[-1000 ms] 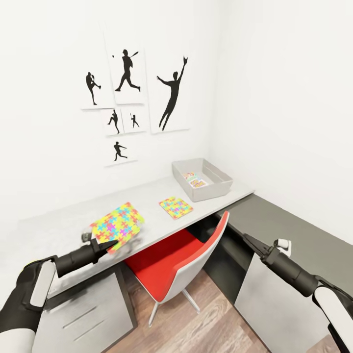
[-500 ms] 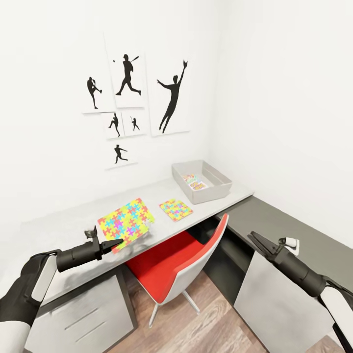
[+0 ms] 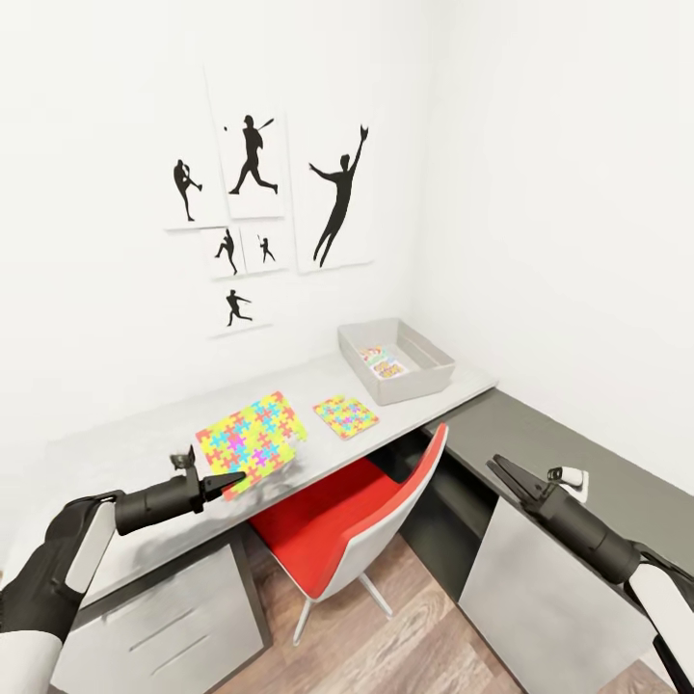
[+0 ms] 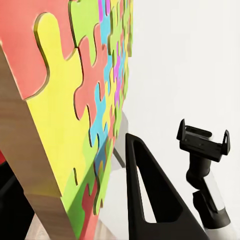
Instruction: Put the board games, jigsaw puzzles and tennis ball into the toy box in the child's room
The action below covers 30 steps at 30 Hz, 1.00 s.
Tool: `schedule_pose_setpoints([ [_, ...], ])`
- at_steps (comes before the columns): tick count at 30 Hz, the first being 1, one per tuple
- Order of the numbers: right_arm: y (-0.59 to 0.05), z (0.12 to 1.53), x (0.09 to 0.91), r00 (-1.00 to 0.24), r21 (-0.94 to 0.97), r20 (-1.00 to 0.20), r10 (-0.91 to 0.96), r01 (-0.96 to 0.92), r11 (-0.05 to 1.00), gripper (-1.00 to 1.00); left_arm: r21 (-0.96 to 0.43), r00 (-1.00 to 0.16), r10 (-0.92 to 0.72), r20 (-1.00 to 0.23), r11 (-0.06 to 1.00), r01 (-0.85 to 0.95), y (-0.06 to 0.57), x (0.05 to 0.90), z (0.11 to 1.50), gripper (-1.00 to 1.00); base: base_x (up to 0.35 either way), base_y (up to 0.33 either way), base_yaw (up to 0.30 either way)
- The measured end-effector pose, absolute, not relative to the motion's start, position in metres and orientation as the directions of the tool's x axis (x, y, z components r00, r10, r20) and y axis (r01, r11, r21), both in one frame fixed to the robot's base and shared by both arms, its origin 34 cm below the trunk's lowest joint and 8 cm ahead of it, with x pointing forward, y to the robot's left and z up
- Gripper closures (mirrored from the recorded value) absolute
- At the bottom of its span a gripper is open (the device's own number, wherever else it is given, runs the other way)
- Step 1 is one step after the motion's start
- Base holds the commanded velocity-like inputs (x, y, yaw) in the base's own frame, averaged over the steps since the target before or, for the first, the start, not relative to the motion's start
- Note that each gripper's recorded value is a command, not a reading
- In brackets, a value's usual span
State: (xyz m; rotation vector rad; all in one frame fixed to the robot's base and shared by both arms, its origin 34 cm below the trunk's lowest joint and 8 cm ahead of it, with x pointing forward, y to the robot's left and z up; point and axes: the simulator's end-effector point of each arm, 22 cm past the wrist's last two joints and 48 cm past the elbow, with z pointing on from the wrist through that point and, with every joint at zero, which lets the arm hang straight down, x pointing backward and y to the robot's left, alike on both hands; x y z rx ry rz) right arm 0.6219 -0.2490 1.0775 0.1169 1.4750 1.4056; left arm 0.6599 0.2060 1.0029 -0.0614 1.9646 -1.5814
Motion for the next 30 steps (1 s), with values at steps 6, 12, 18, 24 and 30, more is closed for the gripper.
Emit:
schedule_pose_setpoints([
  [6,-0.25,1.086,0.621,-0.447,0.773,-0.588,0.674,-0.555,0.307,-1.0,-0.9,-0.817,-0.39,-0.424,0.285,0.33,0.203,0.658,1.01,1.0,0.0,0.0,-0.029],
  [12,-0.249,1.096,0.618,-0.444,0.771,-0.588,0.676,-0.56,0.303,-1.0,-0.898,-0.815,-0.39,-0.429,0.286,0.335,0.203,0.656,1.02,1.0,0.0,0.0,-0.167],
  [18,-0.25,1.104,0.617,-0.442,0.768,-0.592,0.674,-0.562,0.307,-1.0,-0.896,-0.813,-0.391,-0.432,0.287,0.338,0.204,0.655,1.028,1.0,0.0,0.0,-0.048],
  [24,-0.25,1.111,0.615,-0.442,0.768,-0.593,0.674,-0.563,0.307,-1.0,-0.896,-0.813,-0.391,-0.432,0.288,0.338,0.204,0.653,1.035,1.0,0.0,0.0,-0.001],
  [30,-0.25,1.118,0.613,-0.44,0.767,-0.593,0.674,-0.564,0.306,-1.0,-0.896,-0.812,-0.39,-0.433,0.288,0.339,0.204,0.651,1.042,1.0,0.0,0.0,-0.09],
])
